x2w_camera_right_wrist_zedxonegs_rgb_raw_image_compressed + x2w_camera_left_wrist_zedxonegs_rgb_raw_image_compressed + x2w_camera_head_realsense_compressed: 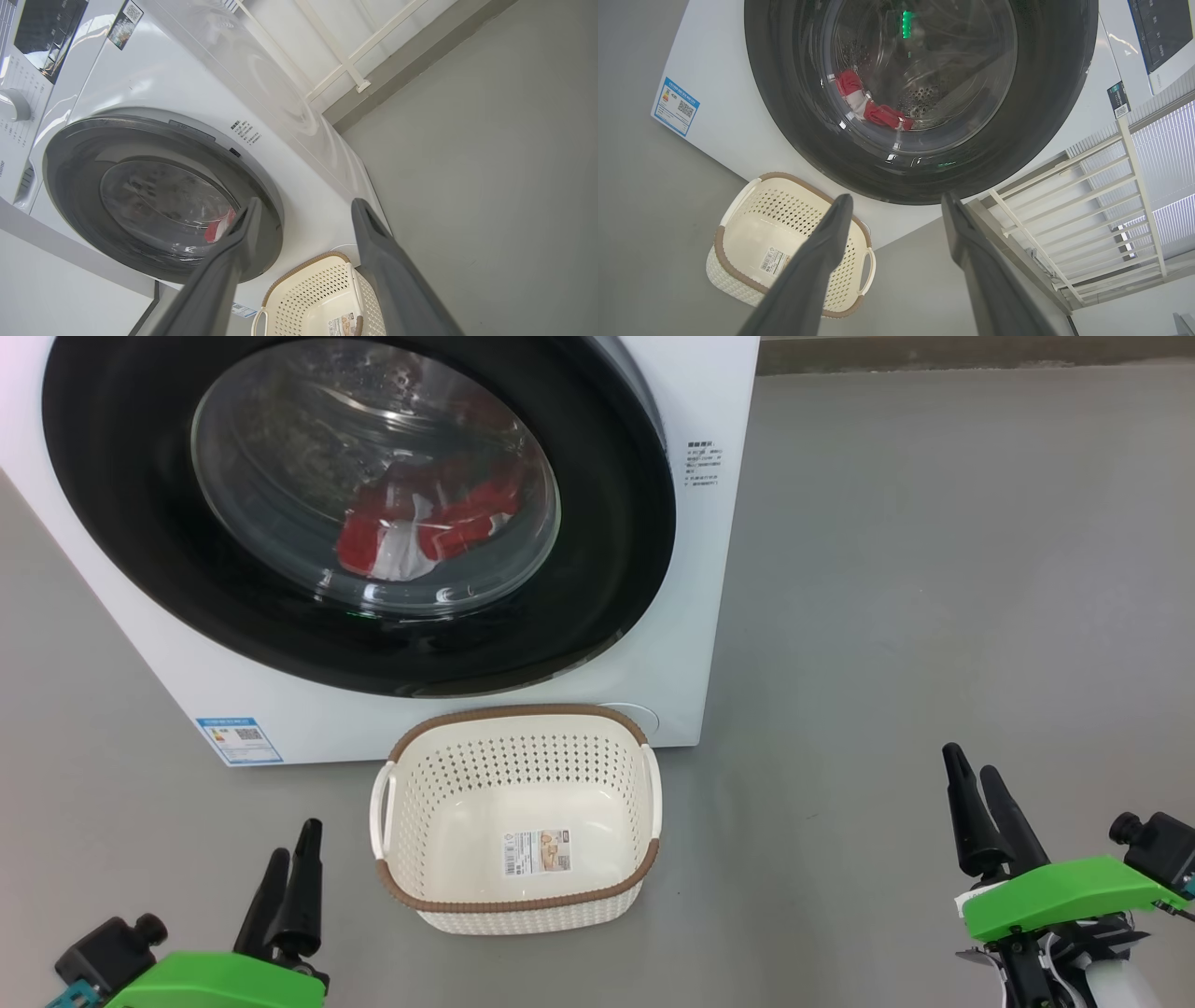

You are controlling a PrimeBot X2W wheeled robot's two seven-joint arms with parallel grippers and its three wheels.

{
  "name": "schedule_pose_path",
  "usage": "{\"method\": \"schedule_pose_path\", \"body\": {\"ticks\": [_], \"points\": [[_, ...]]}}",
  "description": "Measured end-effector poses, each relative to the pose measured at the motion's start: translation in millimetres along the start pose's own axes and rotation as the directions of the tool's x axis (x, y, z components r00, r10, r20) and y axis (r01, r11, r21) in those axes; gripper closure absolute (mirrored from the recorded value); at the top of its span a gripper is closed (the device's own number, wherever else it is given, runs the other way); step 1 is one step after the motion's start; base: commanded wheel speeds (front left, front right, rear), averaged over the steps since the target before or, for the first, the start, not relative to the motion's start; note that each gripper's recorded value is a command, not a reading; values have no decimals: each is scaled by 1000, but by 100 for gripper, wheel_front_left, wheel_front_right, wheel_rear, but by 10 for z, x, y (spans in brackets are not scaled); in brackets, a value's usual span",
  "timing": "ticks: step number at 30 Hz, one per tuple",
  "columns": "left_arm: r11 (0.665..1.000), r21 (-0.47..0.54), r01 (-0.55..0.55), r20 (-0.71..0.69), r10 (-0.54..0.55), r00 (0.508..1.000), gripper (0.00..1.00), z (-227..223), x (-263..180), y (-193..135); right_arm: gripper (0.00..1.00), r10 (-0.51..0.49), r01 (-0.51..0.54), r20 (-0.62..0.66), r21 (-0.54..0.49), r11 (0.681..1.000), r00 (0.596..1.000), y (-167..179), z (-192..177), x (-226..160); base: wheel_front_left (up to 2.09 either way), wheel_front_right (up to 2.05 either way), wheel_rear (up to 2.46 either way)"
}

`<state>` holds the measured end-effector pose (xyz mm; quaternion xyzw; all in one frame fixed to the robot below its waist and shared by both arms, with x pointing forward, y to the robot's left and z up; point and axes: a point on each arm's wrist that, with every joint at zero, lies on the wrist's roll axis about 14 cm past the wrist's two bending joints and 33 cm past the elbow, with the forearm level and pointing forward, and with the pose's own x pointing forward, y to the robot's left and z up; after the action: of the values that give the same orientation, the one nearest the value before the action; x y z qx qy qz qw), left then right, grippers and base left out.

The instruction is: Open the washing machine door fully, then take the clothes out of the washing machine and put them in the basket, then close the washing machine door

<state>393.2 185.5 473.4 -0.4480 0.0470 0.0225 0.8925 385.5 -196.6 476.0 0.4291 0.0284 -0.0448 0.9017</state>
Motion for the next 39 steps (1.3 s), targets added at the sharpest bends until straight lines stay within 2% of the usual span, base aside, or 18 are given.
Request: {"method": "schedule_pose_path", "body": {"ticks": [12,21,31,39], "points": [[992,124,36,22,-39,999,0,63,55,-113,0,26,-23,20,-124,992,999,64,41,13,0,0,0],[973,222,63,40,-74,996,0,117,80,-208,0,68,-57,36,-239,969,997,180,90,53,0,0,0],[937,336,94,63,-122,991,0,187,118,-332,0,121,-97,47,-356,929,992,328,117,92,0,0,0],[893,434,115,70,-160,985,0,234,165,-422,0,144,-106,55,-438,893,988,368,147,107,0,0,0]]}}
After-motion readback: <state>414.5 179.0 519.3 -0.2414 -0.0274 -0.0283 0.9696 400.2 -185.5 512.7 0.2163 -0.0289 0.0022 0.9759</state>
